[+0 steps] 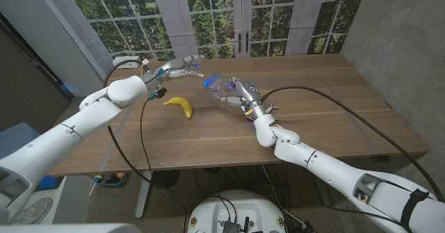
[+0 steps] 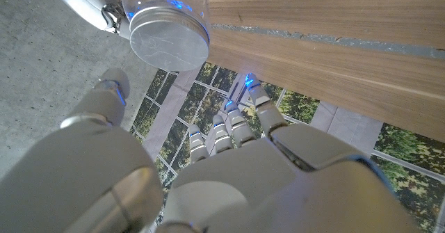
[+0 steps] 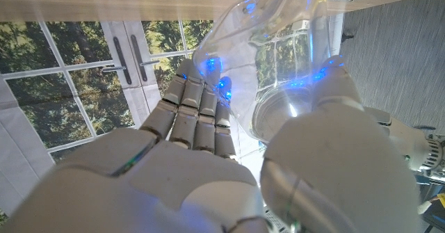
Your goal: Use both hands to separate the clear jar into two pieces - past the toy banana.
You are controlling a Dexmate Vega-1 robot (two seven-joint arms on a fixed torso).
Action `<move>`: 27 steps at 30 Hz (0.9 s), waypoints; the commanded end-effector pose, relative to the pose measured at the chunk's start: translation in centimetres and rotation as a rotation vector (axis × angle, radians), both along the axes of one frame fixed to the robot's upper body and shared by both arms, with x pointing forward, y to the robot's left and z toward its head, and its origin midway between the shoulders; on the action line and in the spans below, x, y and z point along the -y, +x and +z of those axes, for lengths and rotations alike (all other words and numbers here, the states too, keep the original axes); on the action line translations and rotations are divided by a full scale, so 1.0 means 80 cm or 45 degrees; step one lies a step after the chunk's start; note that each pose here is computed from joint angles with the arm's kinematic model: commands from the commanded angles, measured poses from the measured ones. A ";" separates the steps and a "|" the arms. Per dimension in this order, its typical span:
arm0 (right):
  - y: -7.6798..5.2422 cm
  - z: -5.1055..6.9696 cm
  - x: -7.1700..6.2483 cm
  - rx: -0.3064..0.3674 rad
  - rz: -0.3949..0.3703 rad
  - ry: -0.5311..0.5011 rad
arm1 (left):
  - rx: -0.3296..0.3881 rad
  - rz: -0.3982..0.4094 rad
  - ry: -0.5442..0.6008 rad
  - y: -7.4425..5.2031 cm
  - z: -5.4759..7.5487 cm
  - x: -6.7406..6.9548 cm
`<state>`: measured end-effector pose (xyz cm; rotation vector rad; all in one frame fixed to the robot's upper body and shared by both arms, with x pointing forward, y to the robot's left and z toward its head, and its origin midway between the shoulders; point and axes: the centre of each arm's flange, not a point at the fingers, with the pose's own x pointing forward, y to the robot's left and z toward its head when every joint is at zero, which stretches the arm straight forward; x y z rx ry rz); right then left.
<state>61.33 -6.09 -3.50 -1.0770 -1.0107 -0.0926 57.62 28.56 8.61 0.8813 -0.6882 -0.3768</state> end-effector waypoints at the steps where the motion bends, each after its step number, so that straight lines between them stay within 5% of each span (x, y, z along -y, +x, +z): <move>1: -0.004 0.002 -0.004 0.054 -0.013 -0.025 | -0.035 -0.015 0.055 0.006 0.003 0.003; 27: -0.011 0.005 -0.014 0.139 -0.034 -0.085 | -0.024 -0.037 0.151 0.009 0.000 0.025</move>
